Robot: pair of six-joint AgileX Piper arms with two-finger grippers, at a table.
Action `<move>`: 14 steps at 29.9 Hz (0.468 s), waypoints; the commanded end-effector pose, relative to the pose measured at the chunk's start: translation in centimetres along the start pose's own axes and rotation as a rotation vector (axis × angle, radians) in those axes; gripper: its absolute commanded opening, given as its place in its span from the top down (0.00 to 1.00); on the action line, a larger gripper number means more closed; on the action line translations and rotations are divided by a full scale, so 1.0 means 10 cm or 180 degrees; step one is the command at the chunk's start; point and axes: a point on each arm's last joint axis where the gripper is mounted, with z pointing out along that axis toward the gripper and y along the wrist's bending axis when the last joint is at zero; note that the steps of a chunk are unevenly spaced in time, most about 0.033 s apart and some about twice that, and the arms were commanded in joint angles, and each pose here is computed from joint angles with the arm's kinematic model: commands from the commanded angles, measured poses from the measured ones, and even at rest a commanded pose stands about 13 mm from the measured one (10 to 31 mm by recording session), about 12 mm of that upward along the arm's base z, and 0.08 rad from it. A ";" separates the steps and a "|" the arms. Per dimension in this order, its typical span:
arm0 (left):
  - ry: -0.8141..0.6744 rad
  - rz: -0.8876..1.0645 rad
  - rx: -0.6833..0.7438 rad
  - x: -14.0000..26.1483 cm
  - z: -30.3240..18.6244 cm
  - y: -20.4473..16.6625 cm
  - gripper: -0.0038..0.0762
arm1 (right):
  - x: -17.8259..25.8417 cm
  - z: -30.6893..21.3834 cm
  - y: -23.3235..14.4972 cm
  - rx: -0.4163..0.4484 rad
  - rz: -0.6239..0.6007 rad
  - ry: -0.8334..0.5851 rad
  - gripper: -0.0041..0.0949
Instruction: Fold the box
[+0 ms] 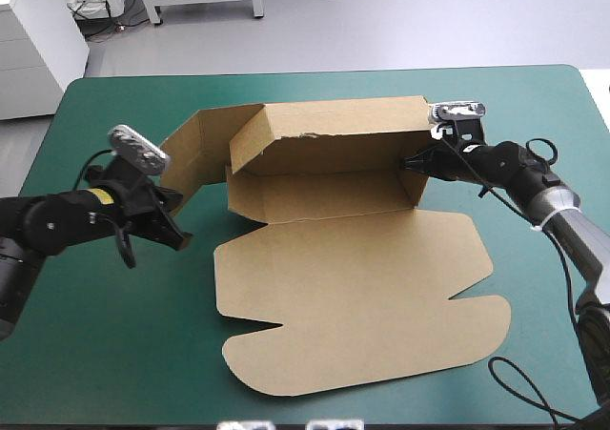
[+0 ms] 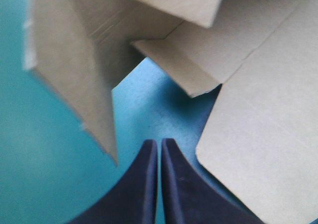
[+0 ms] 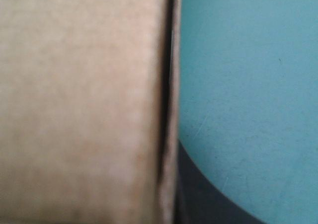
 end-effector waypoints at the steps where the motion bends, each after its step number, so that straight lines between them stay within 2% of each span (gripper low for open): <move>1: -0.0317 -0.0436 -0.0120 0.07 -0.25 0.30 0.94 | 0.00 -0.13 0.04 -0.0130 0.0013 0.0158 0.97; 8: -0.0713 -0.1411 -0.0588 0.44 -0.49 0.87 0.94 | 0.00 -0.13 0.04 -0.0122 -0.0002 0.0166 0.97; 11: -0.0821 -0.1776 -0.0512 0.59 -0.38 1.04 0.94 | 0.00 -0.13 0.03 -0.0072 -0.0027 0.0192 0.97; 14: -0.0691 -0.1899 -0.0383 0.74 -0.19 1.13 0.94 | 0.02 -0.13 0.03 -0.0078 -0.0040 0.0233 0.97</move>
